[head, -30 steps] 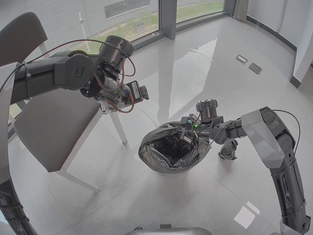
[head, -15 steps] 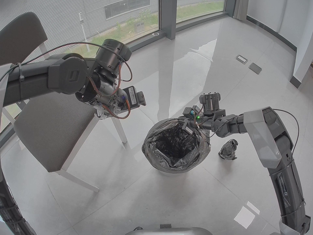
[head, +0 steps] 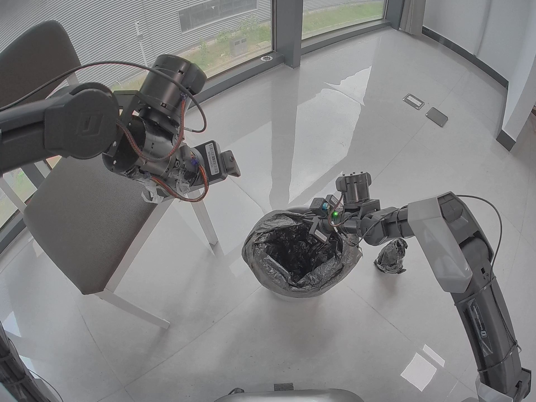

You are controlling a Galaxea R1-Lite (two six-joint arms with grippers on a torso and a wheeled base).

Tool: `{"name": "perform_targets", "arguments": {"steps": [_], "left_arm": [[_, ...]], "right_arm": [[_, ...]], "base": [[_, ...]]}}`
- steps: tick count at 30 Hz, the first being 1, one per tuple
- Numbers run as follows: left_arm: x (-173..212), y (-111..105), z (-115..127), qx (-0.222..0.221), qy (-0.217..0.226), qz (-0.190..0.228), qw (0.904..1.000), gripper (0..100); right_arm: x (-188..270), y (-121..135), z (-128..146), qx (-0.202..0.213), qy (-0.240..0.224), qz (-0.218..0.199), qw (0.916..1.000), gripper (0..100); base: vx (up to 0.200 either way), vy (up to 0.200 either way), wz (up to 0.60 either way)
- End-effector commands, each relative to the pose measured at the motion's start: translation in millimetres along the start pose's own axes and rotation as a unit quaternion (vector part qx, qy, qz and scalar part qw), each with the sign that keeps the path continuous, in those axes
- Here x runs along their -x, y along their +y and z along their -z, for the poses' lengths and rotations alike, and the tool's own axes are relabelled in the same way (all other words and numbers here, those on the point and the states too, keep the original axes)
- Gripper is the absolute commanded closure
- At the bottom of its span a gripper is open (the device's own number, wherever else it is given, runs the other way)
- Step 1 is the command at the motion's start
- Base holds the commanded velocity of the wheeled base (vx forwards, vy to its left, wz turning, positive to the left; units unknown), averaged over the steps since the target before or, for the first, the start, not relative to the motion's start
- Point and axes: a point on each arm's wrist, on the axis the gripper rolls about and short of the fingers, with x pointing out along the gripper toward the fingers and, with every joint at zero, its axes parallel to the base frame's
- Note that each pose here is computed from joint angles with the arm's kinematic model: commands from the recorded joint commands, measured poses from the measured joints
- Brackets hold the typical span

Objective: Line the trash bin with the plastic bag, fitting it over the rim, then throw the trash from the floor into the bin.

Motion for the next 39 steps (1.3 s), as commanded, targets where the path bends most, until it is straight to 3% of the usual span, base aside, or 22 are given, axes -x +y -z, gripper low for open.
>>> {"name": "perform_targets", "arguments": {"steps": [1,6,16,26,27,36,39], "left_arm": [[6,1,0,0.001,-0.004,0.003,1.0,0],[11,-1,0,0.0,-0.007,0.008,0.9999,0],[19,1,2,0.0,-0.009,0.011,0.9999,0],[20,3,2,0.001,-0.012,0.012,0.9998,0],[20,2,2,0.001,-0.013,0.013,0.9998,0],[28,5,2,0.003,-0.018,0.017,0.9997,0],[33,7,3,0.003,-0.019,0.016,0.9997,0]], "right_arm": [[20,-23,-17,0.012,-0.016,0.025,0.9995,100],[31,-33,-31,0.019,-0.029,0.039,0.9986,100],[31,-34,-31,0.027,-0.031,0.041,0.9983,100],[31,-41,-12,0.048,-0.011,0.046,0.9977,100],[32,-43,-10,0.049,-0.009,0.047,0.9976,0],[47,-59,-17,0.053,-0.013,0.064,0.9965,0],[66,-70,-42,0.061,-0.032,0.079,0.9945,0]], "base": [[0.0,0.0,0.0],[0.0,0.0,0.0],[0.0,0.0,0.0],[0.0,0.0,0.0],[0.0,0.0,0.0],[0.0,0.0,0.0],[0.0,0.0,0.0]]}}
